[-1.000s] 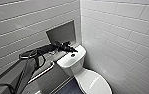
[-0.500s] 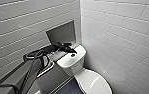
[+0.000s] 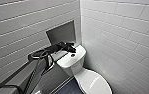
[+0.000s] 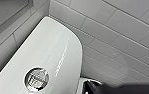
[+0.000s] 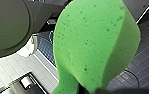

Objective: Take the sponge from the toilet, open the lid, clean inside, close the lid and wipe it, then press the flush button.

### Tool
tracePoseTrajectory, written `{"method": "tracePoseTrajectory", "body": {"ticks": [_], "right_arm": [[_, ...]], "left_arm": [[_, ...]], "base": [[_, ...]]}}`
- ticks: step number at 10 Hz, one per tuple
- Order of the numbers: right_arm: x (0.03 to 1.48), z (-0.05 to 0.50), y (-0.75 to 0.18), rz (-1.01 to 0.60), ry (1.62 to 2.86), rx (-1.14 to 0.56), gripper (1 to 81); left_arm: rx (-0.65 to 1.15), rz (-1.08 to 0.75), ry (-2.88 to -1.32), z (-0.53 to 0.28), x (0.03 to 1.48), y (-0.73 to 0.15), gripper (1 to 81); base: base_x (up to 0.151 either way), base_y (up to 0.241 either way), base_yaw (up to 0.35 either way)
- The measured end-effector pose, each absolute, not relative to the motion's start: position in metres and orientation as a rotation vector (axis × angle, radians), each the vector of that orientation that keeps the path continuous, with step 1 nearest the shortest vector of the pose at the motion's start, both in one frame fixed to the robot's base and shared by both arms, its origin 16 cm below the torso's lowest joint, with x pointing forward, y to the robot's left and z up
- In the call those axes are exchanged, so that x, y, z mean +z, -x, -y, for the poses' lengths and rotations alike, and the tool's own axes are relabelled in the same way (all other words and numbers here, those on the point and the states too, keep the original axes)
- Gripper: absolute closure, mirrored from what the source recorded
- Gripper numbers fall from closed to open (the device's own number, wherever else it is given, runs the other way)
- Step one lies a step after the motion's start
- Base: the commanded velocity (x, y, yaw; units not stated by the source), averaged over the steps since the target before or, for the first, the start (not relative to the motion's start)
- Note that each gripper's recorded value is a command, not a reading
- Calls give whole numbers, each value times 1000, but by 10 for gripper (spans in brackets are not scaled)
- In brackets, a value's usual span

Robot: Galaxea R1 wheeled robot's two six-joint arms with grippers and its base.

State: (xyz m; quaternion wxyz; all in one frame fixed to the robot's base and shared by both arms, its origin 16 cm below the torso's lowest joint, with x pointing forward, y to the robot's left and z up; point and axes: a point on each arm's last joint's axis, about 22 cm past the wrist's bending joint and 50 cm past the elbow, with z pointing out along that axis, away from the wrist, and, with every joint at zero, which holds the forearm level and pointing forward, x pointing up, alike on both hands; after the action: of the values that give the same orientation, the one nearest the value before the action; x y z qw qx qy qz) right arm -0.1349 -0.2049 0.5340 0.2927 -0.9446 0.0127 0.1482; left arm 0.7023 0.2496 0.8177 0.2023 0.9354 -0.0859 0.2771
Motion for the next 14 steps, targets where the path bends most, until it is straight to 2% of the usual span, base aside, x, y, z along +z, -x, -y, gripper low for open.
{"method": "tracePoseTrajectory", "body": {"ticks": [5, 7, 10, 14], "right_arm": [[534, 205, 136, -36, 2516, 399, 811], [536, 205, 148, -50, 2510, 443, 811], [539, 205, 162, -71, 2500, 504, 811], [539, 204, 161, -72, 2498, 504, 811]], "left_arm": [[879, 251, -2678, -259, 813, -719, 811], [859, 232, -2751, -285, 782, -718, 811], [794, 226, -2775, -283, 732, -711, 811], [904, 219, -2782, -290, 738, -727, 811]], "base": [[0, 0, 0], [0, 0, 0], [0, 0, 0], [0, 0, 0]]}}
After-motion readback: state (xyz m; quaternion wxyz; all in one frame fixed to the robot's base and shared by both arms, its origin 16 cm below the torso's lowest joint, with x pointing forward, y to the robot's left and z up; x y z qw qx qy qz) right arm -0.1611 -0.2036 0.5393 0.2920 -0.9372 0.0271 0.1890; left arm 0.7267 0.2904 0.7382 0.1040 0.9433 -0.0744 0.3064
